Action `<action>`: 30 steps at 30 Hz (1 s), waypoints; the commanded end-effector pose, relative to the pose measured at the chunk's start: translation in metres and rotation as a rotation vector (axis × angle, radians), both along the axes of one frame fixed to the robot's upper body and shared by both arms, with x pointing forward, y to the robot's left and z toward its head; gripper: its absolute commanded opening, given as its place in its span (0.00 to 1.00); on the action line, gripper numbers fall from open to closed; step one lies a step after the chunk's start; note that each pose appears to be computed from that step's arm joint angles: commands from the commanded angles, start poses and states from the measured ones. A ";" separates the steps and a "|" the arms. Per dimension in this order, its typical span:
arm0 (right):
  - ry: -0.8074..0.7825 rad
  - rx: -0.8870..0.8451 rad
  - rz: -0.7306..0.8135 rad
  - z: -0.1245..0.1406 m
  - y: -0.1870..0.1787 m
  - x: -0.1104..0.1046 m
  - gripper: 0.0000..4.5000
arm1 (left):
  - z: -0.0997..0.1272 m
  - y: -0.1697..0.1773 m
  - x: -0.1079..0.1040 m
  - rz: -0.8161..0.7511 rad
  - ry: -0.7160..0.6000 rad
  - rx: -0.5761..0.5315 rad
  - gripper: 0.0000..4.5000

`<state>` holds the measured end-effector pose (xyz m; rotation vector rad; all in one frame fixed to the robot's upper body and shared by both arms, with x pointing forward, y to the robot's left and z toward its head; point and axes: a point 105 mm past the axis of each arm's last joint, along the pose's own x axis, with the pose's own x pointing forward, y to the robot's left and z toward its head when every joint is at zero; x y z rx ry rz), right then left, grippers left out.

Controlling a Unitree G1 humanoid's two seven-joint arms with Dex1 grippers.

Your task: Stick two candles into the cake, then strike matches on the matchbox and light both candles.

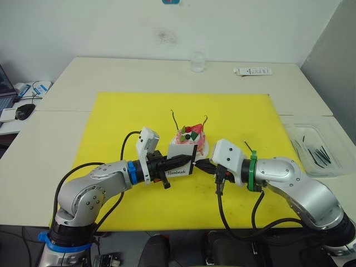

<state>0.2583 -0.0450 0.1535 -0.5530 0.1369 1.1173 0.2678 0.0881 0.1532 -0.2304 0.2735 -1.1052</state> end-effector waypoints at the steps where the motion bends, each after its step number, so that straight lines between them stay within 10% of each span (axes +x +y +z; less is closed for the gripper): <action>1: -0.053 0.000 -0.004 0.007 0.004 0.005 0.02 | 0.011 -0.009 -0.007 -0.052 -0.038 -0.026 0.00; 8: -0.032 -0.048 0.033 -0.004 0.008 0.007 0.02 | 0.025 -0.013 -0.008 -0.068 -0.047 -0.087 0.00; 15: -0.014 -0.105 0.126 -0.001 -0.001 -0.004 0.02 | 0.104 0.029 0.027 0.059 -0.347 -0.017 0.00; 30: -0.029 0.047 -0.013 0.035 -0.009 0.007 0.02 | 0.055 0.056 0.006 0.079 -0.174 0.098 0.00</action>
